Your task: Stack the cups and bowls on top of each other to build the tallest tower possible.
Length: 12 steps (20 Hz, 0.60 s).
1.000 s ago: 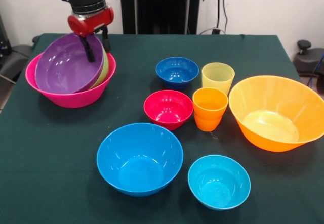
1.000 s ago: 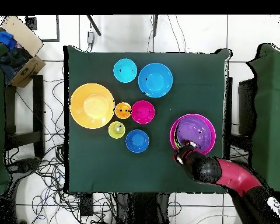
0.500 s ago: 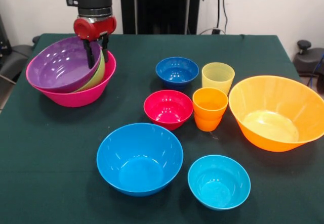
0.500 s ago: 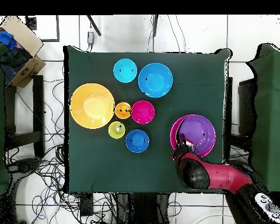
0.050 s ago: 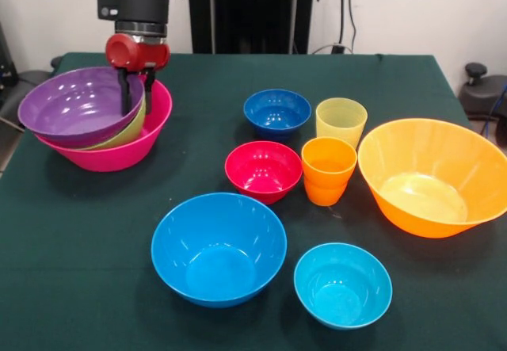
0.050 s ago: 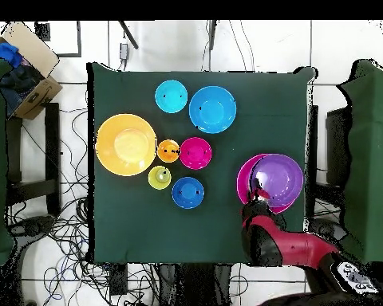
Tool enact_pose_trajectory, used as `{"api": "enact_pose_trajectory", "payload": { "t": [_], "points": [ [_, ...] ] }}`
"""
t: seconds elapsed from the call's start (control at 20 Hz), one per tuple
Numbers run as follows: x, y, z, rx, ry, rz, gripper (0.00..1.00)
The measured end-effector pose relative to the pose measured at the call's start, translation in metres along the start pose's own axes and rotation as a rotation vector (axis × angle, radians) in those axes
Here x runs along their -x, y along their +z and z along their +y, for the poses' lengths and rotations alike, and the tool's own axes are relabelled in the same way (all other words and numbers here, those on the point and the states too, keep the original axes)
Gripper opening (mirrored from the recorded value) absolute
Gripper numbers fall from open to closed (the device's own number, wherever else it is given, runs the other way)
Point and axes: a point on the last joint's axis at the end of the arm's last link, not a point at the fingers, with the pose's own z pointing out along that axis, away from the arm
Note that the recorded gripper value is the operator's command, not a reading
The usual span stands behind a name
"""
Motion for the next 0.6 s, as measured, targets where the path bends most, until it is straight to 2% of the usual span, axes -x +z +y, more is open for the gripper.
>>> {"api": "enact_pose_trajectory", "payload": {
  "t": [0.45, 0.6],
  "points": [
    [-0.04, 0.003, 0.007, -0.004, -0.074, 0.049, 1.0],
    [-0.05, 0.001, 0.006, 0.002, -0.07, 0.052, 1.0]
  ]
}}
